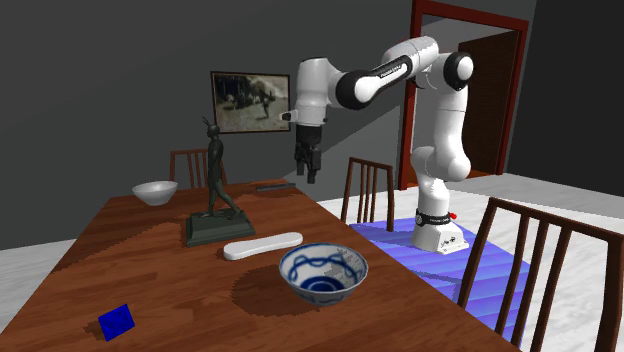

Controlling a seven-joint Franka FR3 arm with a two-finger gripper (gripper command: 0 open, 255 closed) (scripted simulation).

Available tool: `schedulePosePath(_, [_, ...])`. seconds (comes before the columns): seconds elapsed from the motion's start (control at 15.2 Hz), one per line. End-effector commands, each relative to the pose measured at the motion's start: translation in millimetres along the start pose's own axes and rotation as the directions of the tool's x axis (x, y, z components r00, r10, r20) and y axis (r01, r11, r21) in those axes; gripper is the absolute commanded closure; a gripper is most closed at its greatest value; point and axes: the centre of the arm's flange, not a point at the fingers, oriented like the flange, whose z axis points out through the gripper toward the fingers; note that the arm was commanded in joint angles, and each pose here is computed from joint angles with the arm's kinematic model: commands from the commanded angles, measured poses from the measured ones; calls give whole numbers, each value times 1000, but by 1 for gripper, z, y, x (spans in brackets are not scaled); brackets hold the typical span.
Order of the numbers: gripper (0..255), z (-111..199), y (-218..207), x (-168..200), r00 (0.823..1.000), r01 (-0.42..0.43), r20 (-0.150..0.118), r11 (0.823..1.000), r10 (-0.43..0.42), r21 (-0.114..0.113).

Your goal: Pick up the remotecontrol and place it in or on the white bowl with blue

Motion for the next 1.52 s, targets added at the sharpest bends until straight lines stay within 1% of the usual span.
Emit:
schedulePosePath(0.0, [0, 18, -7, 23, 1000, 0, 8, 1000, 0, 7])
schedulePosePath(0.86, [0, 125, -59, 147, 998, 4, 59, 999, -8, 52])
schedulePosePath(1.32, [0, 161, -61, 145, 998, 4, 59, 999, -8, 52])
schedulePosePath(1.45, [0, 164, -61, 145, 998, 4, 59, 999, -8, 52])
